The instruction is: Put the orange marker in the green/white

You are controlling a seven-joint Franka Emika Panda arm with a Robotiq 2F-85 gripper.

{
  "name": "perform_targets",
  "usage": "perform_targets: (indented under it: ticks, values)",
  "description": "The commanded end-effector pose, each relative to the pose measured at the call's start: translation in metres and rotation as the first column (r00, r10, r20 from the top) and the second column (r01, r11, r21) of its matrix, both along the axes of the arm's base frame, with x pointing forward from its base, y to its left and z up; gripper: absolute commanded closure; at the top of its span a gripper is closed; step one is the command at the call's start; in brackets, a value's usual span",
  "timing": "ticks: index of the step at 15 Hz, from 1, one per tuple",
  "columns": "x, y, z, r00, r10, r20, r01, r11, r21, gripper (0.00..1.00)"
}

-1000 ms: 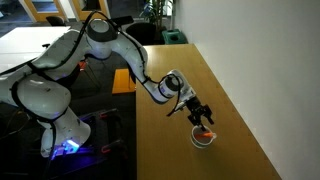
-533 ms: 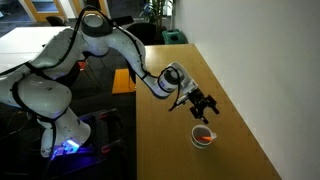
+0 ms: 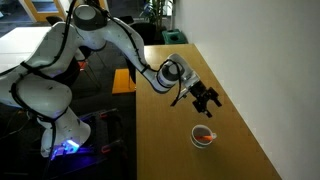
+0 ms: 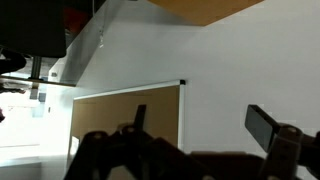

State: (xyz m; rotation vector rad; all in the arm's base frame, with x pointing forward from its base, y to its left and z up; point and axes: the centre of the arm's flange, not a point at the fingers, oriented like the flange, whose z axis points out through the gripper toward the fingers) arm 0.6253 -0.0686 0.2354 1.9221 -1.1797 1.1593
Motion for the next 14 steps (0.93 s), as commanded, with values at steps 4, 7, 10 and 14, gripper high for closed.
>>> perform_targets:
  ticks: [4,7,10,14]
  values:
    - [-0.018,0.004,0.035,0.982,0.178,-0.065,-0.162,0.966,0.201,0.00]
    - [-0.023,0.011,0.043,0.961,0.264,-0.080,-0.234,0.933,0.274,0.00]
    - [-0.029,0.023,0.054,0.929,0.358,-0.094,-0.308,0.888,0.341,0.00]
    - [-0.038,0.043,0.069,0.868,0.484,-0.113,-0.395,0.810,0.434,0.00]
